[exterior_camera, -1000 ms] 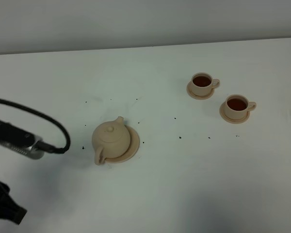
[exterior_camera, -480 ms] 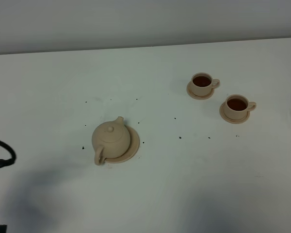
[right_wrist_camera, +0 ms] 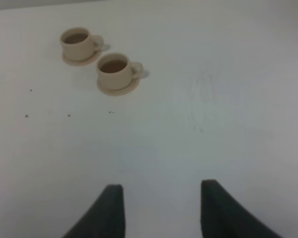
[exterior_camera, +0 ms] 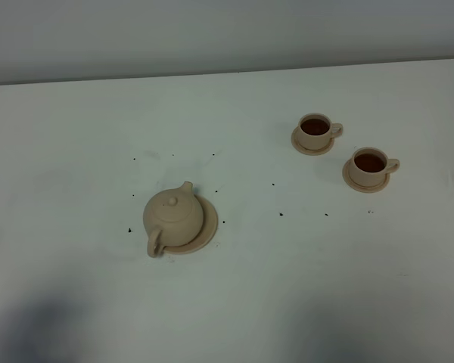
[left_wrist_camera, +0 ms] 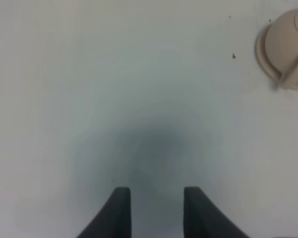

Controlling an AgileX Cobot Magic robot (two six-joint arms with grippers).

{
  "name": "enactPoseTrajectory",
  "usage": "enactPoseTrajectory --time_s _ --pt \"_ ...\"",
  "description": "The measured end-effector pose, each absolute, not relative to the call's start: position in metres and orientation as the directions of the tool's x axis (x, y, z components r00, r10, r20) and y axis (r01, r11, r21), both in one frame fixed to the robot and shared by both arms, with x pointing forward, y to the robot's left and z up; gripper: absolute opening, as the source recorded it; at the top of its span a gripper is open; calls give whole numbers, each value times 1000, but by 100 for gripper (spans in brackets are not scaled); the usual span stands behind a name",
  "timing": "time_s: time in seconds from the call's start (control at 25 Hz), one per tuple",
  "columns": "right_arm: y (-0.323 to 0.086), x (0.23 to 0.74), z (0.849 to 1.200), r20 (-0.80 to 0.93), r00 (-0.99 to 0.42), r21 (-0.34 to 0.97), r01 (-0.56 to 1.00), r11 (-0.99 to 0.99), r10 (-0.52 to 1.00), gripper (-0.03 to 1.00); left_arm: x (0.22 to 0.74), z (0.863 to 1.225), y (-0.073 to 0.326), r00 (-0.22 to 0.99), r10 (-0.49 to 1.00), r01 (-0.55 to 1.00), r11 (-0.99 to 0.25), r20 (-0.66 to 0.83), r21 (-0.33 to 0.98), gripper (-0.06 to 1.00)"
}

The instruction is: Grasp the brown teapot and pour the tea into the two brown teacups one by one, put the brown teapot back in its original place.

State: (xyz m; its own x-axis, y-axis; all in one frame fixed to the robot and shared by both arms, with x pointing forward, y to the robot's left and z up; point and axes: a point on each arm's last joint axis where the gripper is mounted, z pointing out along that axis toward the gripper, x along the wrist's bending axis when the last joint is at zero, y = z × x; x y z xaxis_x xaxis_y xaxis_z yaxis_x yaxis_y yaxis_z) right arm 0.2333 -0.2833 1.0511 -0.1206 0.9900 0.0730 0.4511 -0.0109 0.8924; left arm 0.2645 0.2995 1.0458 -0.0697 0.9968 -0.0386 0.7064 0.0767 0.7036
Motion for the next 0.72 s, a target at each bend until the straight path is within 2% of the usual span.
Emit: enactPoseTrajectory --time_s 0.4,0.72 --pt "-283 233 1051 73 -121 892 451 -11 990 39 230 1047 296 -65 997 526 60 -30 848 31" --pt "-283 233 1051 73 -121 892 451 -11 990 39 229 1047 296 -64 998 520 58 -29 852 31"
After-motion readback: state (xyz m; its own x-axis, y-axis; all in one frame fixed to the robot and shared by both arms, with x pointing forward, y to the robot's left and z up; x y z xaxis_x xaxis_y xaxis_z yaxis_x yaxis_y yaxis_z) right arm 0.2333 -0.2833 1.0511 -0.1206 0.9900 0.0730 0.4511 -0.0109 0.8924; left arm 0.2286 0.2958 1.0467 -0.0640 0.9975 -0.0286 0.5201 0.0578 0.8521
